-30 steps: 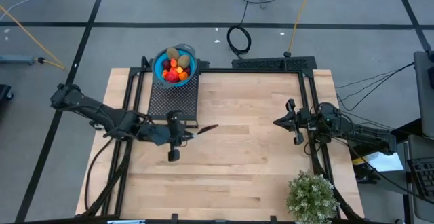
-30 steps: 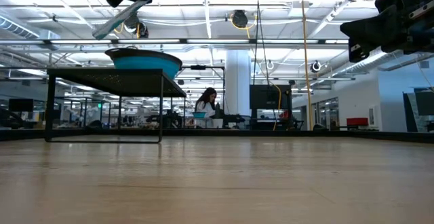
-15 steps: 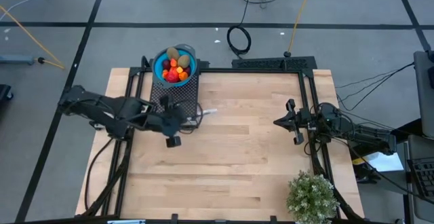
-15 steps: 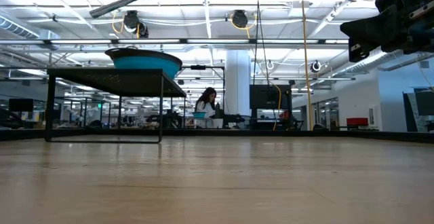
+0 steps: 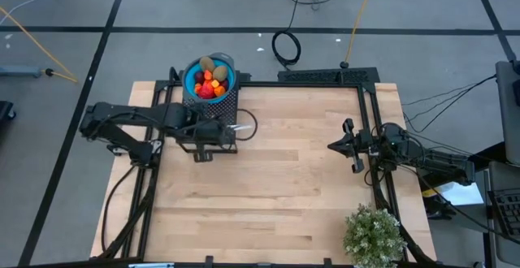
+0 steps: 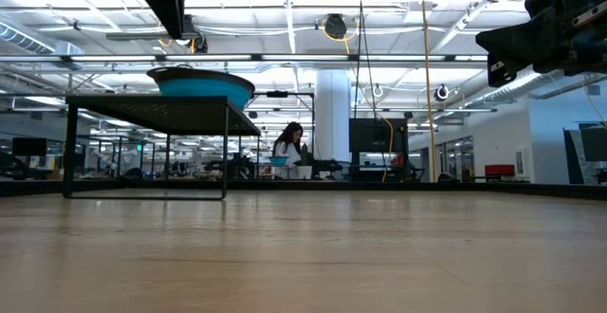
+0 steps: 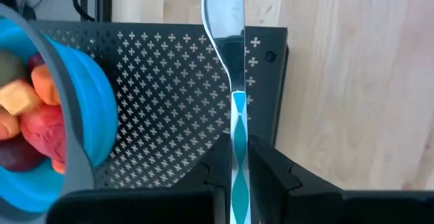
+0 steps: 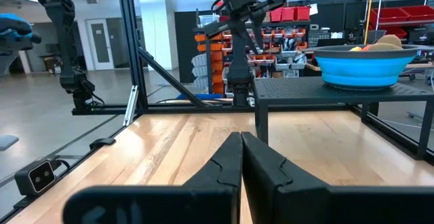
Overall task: Pick & Place Fruit
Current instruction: Put the white blue table knife on the shelf, then return to Home Position
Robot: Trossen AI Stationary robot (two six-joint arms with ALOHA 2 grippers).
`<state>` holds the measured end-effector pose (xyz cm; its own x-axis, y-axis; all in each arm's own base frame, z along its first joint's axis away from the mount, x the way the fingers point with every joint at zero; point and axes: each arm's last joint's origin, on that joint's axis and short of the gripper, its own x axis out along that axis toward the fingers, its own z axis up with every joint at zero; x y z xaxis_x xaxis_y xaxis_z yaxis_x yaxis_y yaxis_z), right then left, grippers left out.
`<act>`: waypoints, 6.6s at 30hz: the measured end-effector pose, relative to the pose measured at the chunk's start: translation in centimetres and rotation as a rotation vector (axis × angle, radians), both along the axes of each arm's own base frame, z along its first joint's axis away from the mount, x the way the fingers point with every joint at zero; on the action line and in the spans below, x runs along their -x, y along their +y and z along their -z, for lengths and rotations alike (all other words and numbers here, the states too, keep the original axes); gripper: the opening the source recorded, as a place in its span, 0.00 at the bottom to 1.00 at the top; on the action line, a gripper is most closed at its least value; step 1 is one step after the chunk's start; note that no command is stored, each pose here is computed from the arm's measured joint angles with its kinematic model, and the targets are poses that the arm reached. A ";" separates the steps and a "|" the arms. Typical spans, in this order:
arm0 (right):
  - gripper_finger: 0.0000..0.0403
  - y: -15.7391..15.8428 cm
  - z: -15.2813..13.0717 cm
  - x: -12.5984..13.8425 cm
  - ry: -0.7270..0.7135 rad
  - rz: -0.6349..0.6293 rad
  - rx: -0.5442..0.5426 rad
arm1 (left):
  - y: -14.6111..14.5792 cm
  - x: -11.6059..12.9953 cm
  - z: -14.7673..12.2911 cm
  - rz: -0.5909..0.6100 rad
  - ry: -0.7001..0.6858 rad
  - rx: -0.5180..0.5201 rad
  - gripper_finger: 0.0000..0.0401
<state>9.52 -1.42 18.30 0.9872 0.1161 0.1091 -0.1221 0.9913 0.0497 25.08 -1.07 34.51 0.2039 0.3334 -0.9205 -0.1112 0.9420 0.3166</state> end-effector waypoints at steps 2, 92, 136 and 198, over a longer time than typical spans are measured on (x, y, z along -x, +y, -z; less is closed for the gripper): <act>0.00 0.0 0.0 0.0 0.000 0.000 0.000 | 0.4 0.1 0.0 0.027 0.027 -0.009 0.09; 0.00 0.0 0.3 0.0 0.031 0.001 -0.001 | 7.9 2.0 7.1 0.029 0.312 0.102 0.16; 0.00 0.0 0.4 0.0 0.043 0.000 -0.004 | -0.6 6.0 -3.4 0.132 -0.326 0.123 0.03; 0.00 -0.5 1.0 -0.1 0.103 0.162 -0.074 | -1.3 17.7 13.8 0.361 -1.141 0.254 0.02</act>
